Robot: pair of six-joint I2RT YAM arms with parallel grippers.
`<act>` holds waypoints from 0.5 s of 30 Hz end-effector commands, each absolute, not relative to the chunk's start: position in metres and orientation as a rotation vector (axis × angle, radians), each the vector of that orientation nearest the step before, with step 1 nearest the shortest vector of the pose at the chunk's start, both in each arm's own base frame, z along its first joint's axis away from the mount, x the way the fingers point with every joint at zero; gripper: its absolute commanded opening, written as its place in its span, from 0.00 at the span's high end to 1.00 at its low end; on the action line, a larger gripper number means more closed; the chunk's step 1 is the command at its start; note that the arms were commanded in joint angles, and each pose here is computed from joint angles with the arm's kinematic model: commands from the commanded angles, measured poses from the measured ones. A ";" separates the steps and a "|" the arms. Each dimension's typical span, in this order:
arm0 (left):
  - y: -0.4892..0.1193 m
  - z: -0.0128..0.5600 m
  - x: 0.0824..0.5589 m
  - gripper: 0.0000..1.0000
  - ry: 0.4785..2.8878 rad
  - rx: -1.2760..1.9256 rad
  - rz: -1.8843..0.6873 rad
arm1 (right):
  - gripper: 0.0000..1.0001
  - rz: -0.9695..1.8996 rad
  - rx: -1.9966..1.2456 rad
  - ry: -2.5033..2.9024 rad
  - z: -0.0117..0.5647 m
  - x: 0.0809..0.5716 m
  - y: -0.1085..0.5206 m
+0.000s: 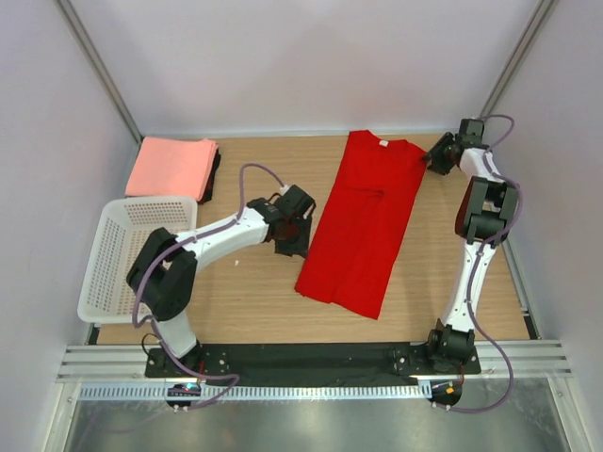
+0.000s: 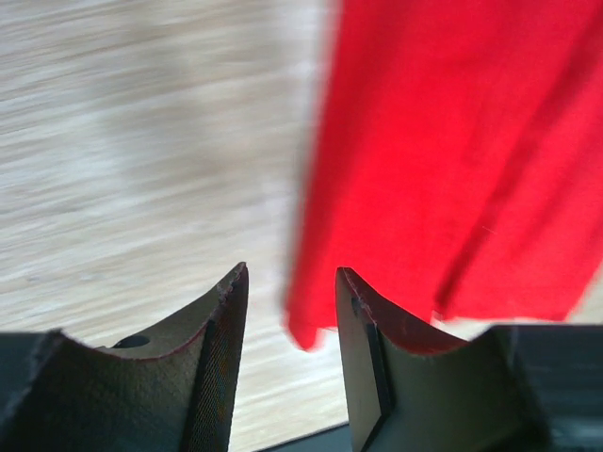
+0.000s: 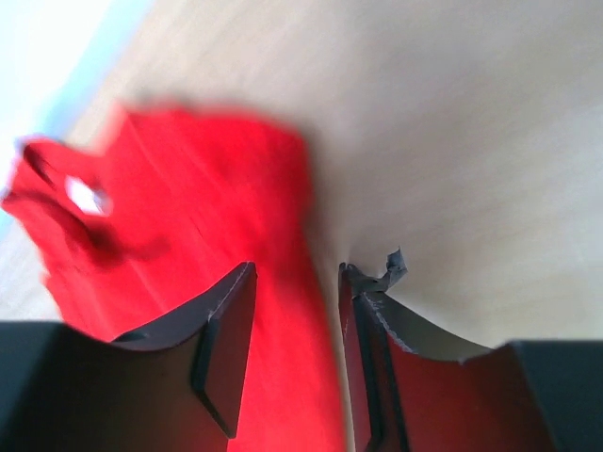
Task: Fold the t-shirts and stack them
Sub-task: Fold the tshirt
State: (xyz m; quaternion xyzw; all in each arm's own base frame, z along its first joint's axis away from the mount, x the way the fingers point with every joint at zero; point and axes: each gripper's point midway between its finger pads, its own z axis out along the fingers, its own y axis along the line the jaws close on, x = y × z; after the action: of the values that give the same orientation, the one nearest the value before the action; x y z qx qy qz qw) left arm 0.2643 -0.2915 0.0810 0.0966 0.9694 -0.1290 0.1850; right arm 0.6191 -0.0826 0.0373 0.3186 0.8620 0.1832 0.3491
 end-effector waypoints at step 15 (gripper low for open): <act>-0.263 0.050 0.271 0.61 2.821 -0.020 -0.735 | 0.63 0.465 0.578 2.551 0.114 0.379 0.083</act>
State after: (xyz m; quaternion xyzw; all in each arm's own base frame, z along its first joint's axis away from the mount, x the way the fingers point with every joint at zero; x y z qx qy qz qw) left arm 0.2722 -0.2471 0.0394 -0.0142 0.9733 -0.2008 0.1105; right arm 0.4113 0.0361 0.1179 0.2664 0.9132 0.1654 0.2603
